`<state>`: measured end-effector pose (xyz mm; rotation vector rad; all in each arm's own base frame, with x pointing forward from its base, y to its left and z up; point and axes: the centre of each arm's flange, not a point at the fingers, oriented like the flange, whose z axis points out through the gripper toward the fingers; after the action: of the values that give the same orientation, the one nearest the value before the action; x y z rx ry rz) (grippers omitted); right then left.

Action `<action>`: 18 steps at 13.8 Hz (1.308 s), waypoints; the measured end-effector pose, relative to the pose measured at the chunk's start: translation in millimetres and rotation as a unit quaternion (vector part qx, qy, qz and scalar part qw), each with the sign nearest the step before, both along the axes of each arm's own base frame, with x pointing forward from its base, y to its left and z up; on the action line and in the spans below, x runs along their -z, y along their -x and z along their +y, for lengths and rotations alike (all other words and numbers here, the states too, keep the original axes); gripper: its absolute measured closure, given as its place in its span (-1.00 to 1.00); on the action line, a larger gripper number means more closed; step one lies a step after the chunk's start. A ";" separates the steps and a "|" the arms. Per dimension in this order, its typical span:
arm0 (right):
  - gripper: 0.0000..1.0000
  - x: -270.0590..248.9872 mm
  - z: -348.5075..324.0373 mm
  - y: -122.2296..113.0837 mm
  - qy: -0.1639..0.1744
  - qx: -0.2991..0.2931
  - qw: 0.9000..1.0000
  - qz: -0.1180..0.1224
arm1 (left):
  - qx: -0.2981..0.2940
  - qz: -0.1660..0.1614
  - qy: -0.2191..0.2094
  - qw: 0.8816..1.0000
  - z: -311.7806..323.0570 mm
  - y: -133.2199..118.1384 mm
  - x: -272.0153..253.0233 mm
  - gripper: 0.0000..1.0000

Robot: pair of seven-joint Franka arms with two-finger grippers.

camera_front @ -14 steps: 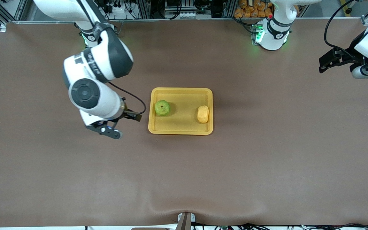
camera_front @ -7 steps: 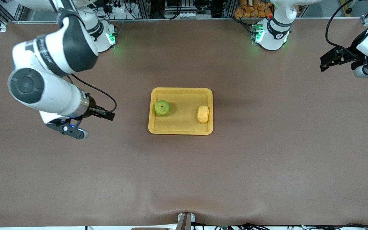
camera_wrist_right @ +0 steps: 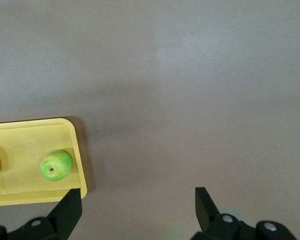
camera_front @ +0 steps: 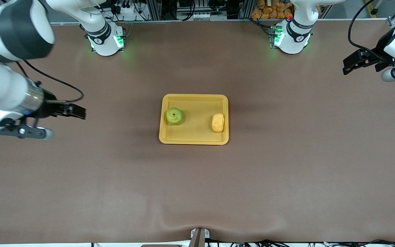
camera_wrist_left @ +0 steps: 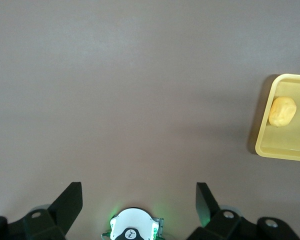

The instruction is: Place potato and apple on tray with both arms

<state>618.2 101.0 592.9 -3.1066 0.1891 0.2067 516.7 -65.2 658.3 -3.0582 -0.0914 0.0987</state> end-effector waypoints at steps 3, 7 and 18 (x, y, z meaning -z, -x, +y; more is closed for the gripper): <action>-1.00 -25.9 -38.0 10.9 0.001 0.019 1.000 -0.009 | 0.006 0.001 0.001 1.000 -3.1 0.5 0.6 -1.00; -1.00 -44.5 -59.1 34.0 0.007 0.022 1.000 -0.009 | 0.021 0.003 0.001 1.000 -7.8 1.2 1.6 -1.00; -1.00 -40.2 -109.2 92.1 -0.006 0.000 0.999 -0.032 | 0.025 0.004 0.006 1.000 -0.4 3.4 0.8 -1.00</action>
<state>526.1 -8.2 633.1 -3.0957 0.1854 0.1079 513.3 -65.6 657.5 -3.0688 -0.0143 0.1100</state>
